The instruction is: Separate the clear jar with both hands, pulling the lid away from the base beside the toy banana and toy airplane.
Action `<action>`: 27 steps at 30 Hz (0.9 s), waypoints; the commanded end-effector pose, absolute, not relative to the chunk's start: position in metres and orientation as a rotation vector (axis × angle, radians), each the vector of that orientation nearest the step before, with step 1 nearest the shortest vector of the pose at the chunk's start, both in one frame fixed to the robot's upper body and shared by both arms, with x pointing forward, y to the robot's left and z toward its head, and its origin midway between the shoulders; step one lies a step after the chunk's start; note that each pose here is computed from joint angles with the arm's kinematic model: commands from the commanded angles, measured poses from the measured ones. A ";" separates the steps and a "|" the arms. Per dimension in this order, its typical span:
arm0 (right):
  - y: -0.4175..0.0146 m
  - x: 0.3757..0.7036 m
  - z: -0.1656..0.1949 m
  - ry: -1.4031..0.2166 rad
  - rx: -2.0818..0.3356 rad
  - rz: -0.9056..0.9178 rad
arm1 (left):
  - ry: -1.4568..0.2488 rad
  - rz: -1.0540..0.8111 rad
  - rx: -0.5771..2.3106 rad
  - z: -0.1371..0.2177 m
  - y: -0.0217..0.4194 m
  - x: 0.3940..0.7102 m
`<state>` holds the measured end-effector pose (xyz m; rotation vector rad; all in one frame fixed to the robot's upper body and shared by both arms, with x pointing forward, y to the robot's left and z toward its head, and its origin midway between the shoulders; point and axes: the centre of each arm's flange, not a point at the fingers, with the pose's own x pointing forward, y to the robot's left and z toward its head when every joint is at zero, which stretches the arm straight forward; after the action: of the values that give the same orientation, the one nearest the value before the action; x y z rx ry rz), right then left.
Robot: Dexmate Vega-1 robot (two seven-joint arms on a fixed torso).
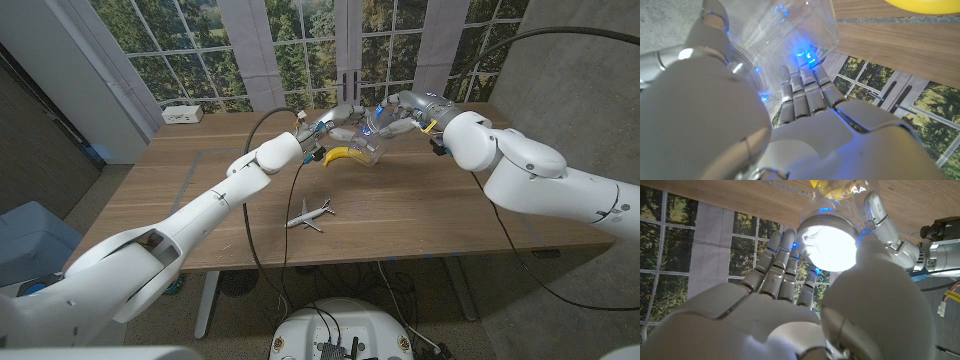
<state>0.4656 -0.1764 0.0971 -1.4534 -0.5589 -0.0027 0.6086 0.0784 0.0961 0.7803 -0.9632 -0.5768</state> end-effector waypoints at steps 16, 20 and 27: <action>-0.192 0.443 0.085 -0.946 -1.479 -0.125 | -0.914 -0.637 0.748 0.099 0.075 0.615; -0.198 0.442 0.086 -0.989 -1.408 -0.156 | -0.917 -0.634 0.744 0.098 0.075 0.615; -0.211 0.439 0.085 -1.100 -1.221 -0.238 | -0.920 -0.633 0.738 0.097 0.076 0.615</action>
<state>0.4464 -0.1934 0.0856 -1.4248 -0.9277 -0.1213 0.6145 0.0755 0.0995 0.7429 -0.9221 -0.6289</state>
